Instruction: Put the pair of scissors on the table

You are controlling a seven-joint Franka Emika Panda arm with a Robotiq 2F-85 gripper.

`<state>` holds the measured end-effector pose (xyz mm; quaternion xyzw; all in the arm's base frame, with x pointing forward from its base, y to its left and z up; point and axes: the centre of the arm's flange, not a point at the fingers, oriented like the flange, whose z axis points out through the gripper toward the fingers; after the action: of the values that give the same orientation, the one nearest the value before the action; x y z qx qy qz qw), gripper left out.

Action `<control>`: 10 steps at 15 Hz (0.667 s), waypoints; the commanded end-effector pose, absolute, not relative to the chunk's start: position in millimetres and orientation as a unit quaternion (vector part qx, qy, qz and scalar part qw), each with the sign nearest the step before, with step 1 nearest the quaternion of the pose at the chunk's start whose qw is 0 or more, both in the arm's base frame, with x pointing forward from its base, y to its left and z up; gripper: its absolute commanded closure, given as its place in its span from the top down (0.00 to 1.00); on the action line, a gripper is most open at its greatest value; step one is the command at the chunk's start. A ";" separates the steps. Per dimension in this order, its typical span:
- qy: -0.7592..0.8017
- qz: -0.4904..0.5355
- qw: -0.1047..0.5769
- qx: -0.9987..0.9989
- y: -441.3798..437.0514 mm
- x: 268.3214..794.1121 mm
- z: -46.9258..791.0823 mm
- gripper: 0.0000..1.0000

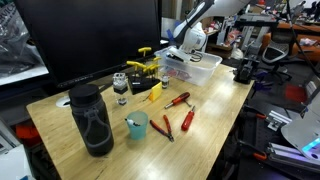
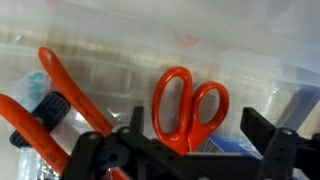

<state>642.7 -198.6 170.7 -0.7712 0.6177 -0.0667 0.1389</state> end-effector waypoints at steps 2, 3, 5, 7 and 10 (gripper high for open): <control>0.602 -0.016 0.125 -0.788 -199.3 656.8 163.6 0.64; 0.599 -0.009 0.122 -0.791 -199.8 657.3 164.4 0.58; 0.594 0.002 0.118 -0.796 -201.0 658.3 164.8 0.50; 0.589 0.013 0.116 -0.800 -202.5 658.2 164.7 0.30; 0.590 0.022 0.119 -0.798 -204.4 658.4 164.6 0.21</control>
<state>650.1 -204.6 175.5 -0.7986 0.5901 0.0017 0.1185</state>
